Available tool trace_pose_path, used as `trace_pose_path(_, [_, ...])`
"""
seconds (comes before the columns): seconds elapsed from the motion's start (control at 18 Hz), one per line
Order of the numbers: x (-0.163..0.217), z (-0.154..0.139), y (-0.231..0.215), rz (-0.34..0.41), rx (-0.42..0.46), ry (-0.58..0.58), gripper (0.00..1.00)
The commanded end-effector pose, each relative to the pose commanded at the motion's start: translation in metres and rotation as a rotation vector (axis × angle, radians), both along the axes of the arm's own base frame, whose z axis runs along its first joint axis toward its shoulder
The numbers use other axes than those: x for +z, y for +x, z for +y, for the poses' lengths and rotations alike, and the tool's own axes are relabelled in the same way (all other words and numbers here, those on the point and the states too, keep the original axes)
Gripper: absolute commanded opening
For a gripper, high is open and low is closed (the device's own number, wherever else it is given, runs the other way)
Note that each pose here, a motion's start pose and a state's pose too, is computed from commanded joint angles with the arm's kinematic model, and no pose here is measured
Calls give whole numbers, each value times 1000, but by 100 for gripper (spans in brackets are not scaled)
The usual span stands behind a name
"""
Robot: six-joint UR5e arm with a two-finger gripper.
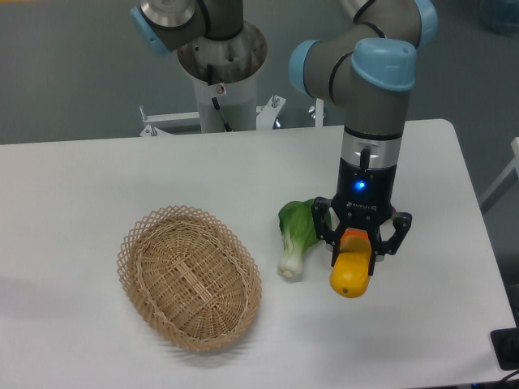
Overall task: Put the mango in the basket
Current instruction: 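Carry the held yellow mango over the wicker basket and lower it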
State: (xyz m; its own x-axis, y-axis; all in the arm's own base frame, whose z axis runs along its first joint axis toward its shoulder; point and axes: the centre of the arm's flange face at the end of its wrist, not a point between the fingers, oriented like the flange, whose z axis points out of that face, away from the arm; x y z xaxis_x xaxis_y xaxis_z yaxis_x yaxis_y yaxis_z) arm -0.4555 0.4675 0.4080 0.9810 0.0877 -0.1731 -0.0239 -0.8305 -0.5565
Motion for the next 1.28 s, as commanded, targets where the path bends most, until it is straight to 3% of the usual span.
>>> trace_pose_path(0.61, [1,-6,37,-44,28,-1,57])
trace_pose_path(0.83, [-7,4,70,-69,4,-16,57])
trace_pose_path(1.28, [-31,50,146,-110,105,-126,57])
